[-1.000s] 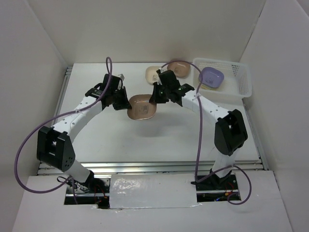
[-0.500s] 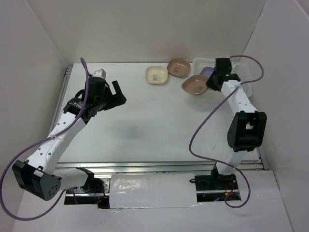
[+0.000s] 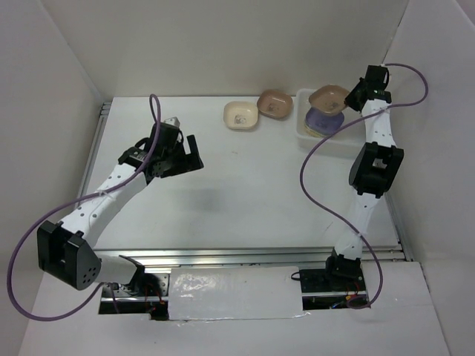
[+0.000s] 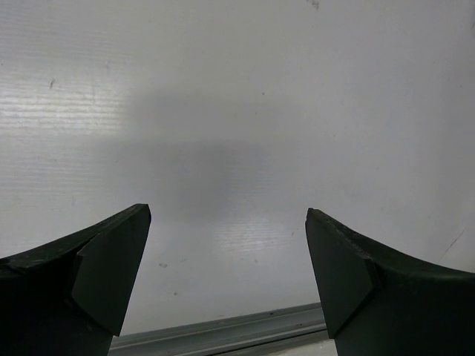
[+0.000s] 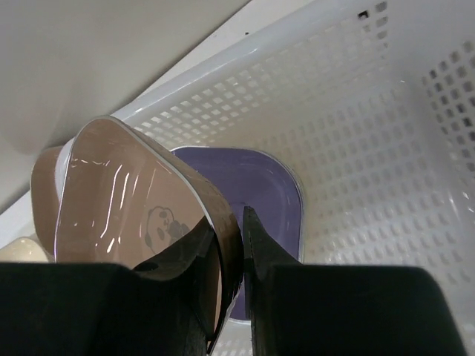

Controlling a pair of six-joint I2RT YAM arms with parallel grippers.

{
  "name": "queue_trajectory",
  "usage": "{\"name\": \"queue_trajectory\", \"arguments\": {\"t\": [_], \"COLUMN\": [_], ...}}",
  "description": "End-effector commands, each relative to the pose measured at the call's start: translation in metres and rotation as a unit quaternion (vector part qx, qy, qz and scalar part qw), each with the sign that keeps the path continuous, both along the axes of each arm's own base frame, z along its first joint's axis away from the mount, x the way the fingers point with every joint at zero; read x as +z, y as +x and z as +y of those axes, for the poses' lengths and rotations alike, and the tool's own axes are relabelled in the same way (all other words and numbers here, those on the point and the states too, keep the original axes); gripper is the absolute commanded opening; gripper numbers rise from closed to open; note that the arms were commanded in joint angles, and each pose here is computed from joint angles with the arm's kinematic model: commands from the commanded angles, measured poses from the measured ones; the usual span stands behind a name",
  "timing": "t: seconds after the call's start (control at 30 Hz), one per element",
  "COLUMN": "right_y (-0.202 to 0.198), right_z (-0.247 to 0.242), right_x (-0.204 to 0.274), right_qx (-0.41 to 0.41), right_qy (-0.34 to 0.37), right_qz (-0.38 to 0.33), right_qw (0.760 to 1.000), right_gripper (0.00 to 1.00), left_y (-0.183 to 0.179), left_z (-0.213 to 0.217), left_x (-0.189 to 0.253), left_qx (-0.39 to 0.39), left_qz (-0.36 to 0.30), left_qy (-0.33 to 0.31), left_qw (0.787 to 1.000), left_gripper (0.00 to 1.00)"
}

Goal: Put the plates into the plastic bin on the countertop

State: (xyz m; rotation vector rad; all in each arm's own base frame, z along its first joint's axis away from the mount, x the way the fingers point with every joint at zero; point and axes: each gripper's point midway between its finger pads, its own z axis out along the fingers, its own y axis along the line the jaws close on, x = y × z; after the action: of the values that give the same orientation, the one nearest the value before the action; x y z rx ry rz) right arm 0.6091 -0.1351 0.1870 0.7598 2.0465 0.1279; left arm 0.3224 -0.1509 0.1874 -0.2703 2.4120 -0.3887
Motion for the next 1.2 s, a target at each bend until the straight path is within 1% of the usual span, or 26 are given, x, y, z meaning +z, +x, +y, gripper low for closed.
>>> {"name": "queue_trajectory", "arguments": {"t": [0.0,0.03,0.07,0.1,0.13,0.17,0.37,0.43,0.5,0.53,0.57,0.6,0.63,0.67,0.7,0.73,0.77,0.8,0.83,0.87,0.93,0.97,1.0,1.07,1.13,1.17], "right_y": [0.017,0.020,0.019,0.019,0.017,0.015,-0.005,-0.025,-0.052,-0.064,-0.089,-0.095,-0.110,-0.134,-0.144,-0.164,-0.188,-0.209,-0.224,-0.241,-0.268,-0.280,-0.291,-0.310,-0.322,-0.326], "right_z": [0.011,0.012,0.017,0.016,0.017,0.019,0.014,0.017,0.039,0.055,0.073,0.102,0.120,0.137,0.168,0.185,0.200,0.234,0.250,0.260,0.278,0.284,0.288,0.295,0.295,0.291], "right_x": [0.018,0.013,0.007,0.013,0.017,0.019,0.107,0.128,0.165,0.127,0.156,0.164,0.114,0.131,0.136,0.089,0.101,0.075,0.073,0.089,0.071,0.083,0.070,0.080,0.079,0.071], "right_qx": [0.032,0.036,0.046,0.044,0.041,0.039,0.021,0.011,0.022,0.038,0.058,0.094,0.109,0.127,0.160,0.179,0.202,0.245,0.272,0.285,0.313,0.322,0.333,0.361,0.368,0.361], "right_qy": [0.004,0.006,0.015,0.013,0.012,0.008,-0.043,-0.029,-0.002,0.023,0.027,0.040,0.059,0.061,0.070,0.090,0.097,0.115,0.130,0.139,0.156,0.168,0.177,0.189,0.184,0.181], "right_qz": [-0.031,-0.030,-0.026,-0.034,-0.038,-0.037,-0.093,-0.097,-0.130,-0.093,-0.125,-0.152,-0.109,-0.134,-0.155,-0.115,-0.138,-0.132,-0.136,-0.168,-0.154,-0.175,-0.169,-0.190,-0.194,-0.179], "right_qw": [0.999,0.999,0.998,0.998,0.998,0.999,0.995,0.995,0.991,0.995,0.990,0.983,0.986,0.981,0.972,0.973,0.965,0.953,0.944,0.933,0.924,0.915,0.911,0.893,0.890,0.897], "right_gripper": [0.06,0.10,0.38,0.60,0.82,1.00,1.00,1.00,1.00,1.00,1.00,1.00,1.00,1.00,1.00,1.00,1.00,1.00,1.00,1.00,1.00,1.00,1.00,1.00,1.00,1.00], "left_y": [0.018,0.019,0.022,0.023,0.025,0.027,0.051,0.069,0.093,0.121,0.140,0.159,0.182,0.203,0.218,0.232,0.255,0.267,0.282,0.294,0.315,0.323,0.328,0.331,0.340,0.342], "left_z": [-0.008,-0.009,-0.010,-0.011,-0.012,-0.012,-0.026,-0.033,-0.037,-0.042,-0.046,-0.043,-0.049,-0.052,-0.056,-0.056,-0.063,-0.061,-0.061,-0.064,-0.066,-0.069,-0.074,-0.074,-0.072,-0.071], "left_x": [0.026,0.026,0.027,0.026,0.025,0.025,0.012,0.016,0.012,0.039,0.022,0.023,0.046,0.018,0.017,0.015,0.010,0.005,0.017,-0.016,-0.040,-0.041,-0.042,-0.066,-0.080,-0.084], "left_qx": [-0.014,-0.014,-0.014,-0.015,-0.014,-0.012,-0.016,-0.014,-0.008,-0.004,-0.007,0.002,-0.001,0.000,-0.006,-0.007,-0.012,-0.007,0.000,0.000,0.009,0.006,0.002,0.000,0.011,0.013], "left_qz": [-0.042,-0.042,-0.046,-0.048,-0.048,-0.048,-0.035,-0.055,-0.061,-0.109,-0.100,-0.107,-0.141,-0.124,-0.132,-0.141,-0.160,-0.166,-0.186,-0.165,-0.163,-0.180,-0.195,-0.202,-0.207,-0.204], "left_qy": [-0.005,-0.006,-0.008,-0.011,-0.009,-0.008,-0.013,-0.022,-0.018,-0.037,-0.037,-0.044,-0.068,-0.068,-0.077,-0.084,-0.095,-0.097,-0.107,-0.111,-0.114,-0.121,-0.128,-0.129,-0.129,-0.129], "left_qw": [0.999,0.999,0.999,0.999,0.999,0.999,0.999,0.998,0.998,0.993,0.994,0.993,0.988,0.990,0.988,0.986,0.982,0.981,0.977,0.980,0.980,0.976,0.972,0.971,0.970,0.970], "left_gripper": [0.99,0.99,0.99,0.99,0.99,0.99,0.99,0.99,0.99,0.99,0.99,0.99,0.99,0.99,0.99,0.99,0.99,0.99,0.99,0.99,0.99,0.99,0.99,0.99,0.99,0.99]}}
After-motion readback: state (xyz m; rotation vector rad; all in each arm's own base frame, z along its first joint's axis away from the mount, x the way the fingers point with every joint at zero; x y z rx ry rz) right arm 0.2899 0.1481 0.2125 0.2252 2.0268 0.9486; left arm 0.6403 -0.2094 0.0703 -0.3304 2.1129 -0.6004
